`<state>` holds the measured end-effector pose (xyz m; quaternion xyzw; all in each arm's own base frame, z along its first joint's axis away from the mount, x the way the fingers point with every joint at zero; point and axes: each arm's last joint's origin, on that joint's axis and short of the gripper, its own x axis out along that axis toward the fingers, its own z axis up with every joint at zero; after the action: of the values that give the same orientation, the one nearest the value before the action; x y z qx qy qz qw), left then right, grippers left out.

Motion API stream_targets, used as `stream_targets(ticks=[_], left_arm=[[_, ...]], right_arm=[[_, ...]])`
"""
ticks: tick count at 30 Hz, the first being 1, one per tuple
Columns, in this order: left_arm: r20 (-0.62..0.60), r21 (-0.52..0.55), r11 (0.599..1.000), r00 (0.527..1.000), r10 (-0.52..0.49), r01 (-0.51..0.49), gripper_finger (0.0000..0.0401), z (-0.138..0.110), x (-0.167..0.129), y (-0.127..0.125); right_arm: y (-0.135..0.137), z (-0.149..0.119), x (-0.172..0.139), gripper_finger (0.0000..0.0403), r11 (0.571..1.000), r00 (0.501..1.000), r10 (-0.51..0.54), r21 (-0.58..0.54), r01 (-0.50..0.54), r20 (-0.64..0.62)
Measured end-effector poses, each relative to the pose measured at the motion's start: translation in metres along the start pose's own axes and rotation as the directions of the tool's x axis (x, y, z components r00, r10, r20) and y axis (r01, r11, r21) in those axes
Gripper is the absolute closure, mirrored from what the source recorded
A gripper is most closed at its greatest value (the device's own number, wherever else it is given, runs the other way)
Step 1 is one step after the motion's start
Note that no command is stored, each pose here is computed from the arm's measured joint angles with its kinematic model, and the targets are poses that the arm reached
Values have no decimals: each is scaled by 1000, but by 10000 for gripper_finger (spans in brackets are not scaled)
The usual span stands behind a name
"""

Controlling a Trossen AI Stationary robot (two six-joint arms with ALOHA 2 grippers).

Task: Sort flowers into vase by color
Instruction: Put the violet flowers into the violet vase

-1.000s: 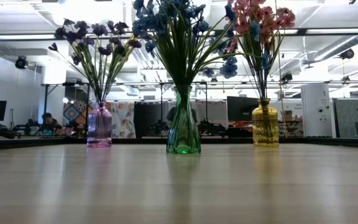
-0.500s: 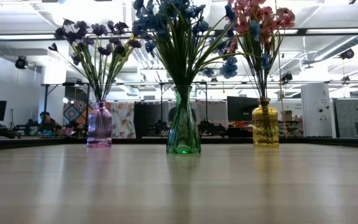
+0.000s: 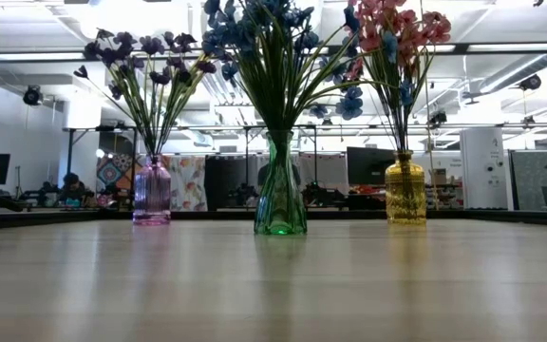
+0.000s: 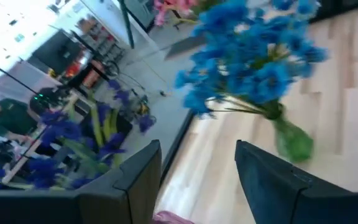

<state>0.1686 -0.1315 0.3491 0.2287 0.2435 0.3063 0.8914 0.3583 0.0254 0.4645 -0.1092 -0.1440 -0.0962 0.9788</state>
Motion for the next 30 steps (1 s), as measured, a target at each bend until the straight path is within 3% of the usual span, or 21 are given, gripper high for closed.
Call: stream_targets(ticks=[7,9,12,15,19,30], left_arm=[[46,-102,995,999,-17,21,211,-17,-2,34],[73,-185,982,997,-35,48,211,-13,-4,41],[119,-292,952,991,-61,94,211,-4,-7,44],[158,-272,955,985,-76,117,211,2,-7,36],[186,-217,970,980,-73,114,211,7,-4,28],[283,-261,951,955,-86,163,211,39,-4,36]], right_arm=[[-39,-17,24,381,998,994,-64,-28,61,-90],[-47,-17,30,381,1000,994,-13,12,14,-106],[-52,-16,33,381,983,977,176,77,-168,-121],[-47,-16,32,381,936,930,348,104,-336,-120],[-39,-22,31,381,924,913,381,85,-372,-148],[-12,-50,44,381,895,884,431,-34,-444,-182]])
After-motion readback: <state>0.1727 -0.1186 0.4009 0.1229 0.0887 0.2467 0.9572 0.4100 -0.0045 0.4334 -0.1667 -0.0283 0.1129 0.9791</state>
